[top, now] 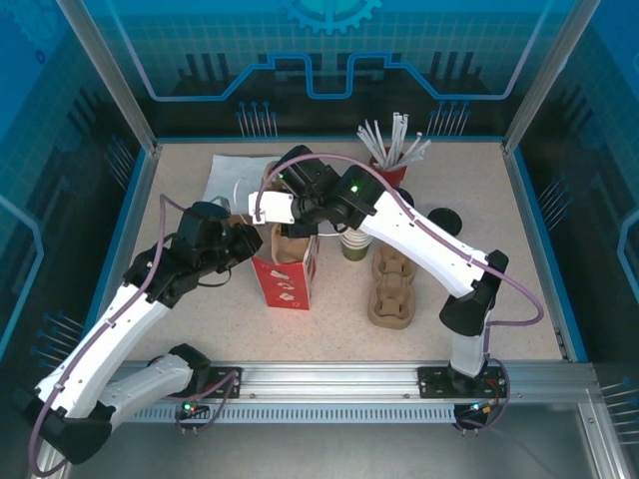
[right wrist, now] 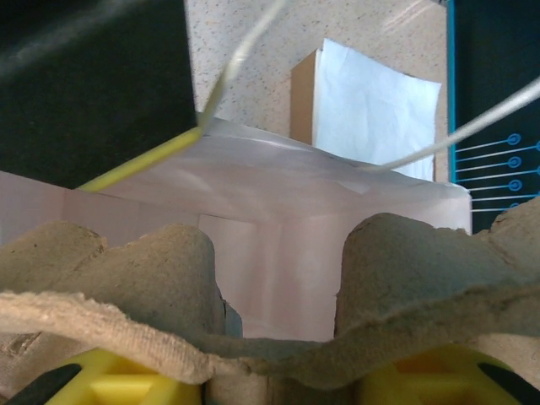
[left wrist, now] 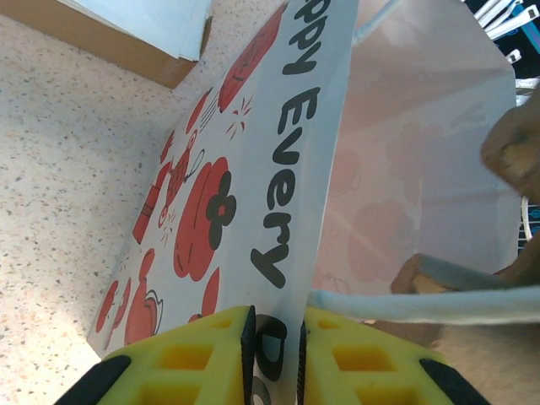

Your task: Pack the takeout coffee

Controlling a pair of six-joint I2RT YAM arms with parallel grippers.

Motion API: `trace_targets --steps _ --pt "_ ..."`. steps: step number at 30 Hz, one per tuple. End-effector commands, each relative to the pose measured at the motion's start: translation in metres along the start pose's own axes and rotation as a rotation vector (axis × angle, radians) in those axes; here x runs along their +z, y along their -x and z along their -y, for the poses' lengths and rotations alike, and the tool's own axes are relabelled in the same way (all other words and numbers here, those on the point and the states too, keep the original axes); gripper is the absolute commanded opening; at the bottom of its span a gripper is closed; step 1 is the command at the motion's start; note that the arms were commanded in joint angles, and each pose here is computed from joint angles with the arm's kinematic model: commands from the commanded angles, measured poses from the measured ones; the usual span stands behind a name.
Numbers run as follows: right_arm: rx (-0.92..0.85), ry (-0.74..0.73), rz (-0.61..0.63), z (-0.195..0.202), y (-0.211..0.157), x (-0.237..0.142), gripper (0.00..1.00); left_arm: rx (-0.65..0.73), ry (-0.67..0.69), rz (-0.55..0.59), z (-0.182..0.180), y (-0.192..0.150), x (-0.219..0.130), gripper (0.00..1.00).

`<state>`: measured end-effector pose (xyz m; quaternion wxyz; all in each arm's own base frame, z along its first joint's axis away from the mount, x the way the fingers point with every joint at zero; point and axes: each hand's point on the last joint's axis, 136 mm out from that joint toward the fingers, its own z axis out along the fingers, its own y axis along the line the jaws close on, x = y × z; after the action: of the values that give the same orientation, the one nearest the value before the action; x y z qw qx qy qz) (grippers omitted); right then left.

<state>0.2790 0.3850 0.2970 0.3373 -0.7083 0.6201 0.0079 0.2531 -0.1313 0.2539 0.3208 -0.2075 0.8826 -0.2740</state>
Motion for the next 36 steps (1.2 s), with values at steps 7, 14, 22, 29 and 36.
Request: trace_targets --steps 7,14,22,29,36 --pt "0.035 0.104 -0.061 -0.030 -0.013 0.005 0.42 -0.045 -0.032 -0.019 0.002 -0.007 -0.001 0.13" --pt "0.051 0.195 -0.095 -0.051 -0.024 0.011 0.42 -0.047 -0.049 -0.030 0.004 -0.010 -0.003 0.07" --pt "0.089 0.245 -0.135 -0.063 -0.039 0.018 0.42 -0.017 -0.070 -0.019 0.012 -0.009 -0.010 0.02" --pt "0.214 0.263 -0.185 -0.062 -0.047 0.025 0.43 0.019 -0.058 0.026 0.014 -0.005 -0.022 0.00" --pt "0.355 0.261 -0.268 -0.061 -0.055 0.034 0.42 0.030 -0.049 0.061 0.014 -0.005 -0.030 0.00"
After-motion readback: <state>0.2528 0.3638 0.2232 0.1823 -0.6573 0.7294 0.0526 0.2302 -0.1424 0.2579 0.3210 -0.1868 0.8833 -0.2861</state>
